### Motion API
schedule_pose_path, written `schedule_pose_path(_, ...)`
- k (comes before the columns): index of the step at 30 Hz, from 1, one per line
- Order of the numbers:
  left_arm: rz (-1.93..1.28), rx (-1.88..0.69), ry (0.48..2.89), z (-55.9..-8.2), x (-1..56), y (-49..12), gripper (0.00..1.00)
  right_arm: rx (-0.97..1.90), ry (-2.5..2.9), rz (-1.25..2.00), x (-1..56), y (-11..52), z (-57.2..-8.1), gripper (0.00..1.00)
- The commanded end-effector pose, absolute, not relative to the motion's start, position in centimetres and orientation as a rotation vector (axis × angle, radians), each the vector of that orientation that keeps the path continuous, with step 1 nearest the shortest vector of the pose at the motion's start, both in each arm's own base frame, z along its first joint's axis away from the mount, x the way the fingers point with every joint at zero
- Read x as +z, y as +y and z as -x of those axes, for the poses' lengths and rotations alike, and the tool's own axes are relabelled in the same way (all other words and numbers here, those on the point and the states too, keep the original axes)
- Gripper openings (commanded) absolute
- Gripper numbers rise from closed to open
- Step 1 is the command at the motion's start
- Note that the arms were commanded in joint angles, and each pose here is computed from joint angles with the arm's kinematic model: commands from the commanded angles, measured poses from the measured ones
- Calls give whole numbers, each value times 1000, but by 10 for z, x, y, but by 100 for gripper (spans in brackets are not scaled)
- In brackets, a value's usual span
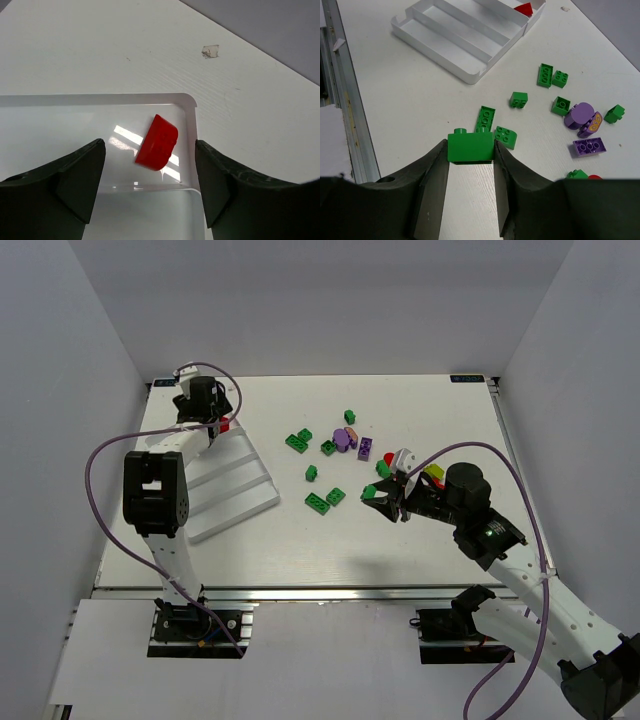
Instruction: Sort the legos into containers by color
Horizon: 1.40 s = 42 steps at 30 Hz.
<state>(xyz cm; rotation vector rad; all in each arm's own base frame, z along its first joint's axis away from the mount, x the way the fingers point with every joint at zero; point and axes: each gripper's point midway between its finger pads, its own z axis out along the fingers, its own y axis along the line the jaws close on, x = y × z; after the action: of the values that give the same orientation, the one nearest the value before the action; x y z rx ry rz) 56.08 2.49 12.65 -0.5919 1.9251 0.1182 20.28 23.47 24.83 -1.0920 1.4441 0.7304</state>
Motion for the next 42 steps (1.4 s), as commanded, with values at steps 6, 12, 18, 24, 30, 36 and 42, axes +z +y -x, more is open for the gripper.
schedule_pose_path(6,570,56,1878,-556,173,21,78,734,1395,1088,258,237,-202,0)
schedule_pose_path(12,443,-303,1749,-515,243,-25,22,750,1454,1147,242,259,-210,0)
schedule_pose_path(18,402,-549,1656,-458,288,-55,58,737,1541,1246,239,318,-263,0)
schedule_pose_path(24,319,-626,1634,-421,303,-69,66,774,1635,1373,216,403,-324,0)
schedule_pose_path(30,295,-678,1506,-378,340,-69,68,708,1485,1494,216,501,-346,0)
schedule_pose_path(36,342,-562,1386,-341,363,-44,82,690,1356,1444,207,552,-352,0)
schedule_pose_path(42,341,-528,1344,-328,372,-38,82,658,1417,1243,190,572,-388,0)
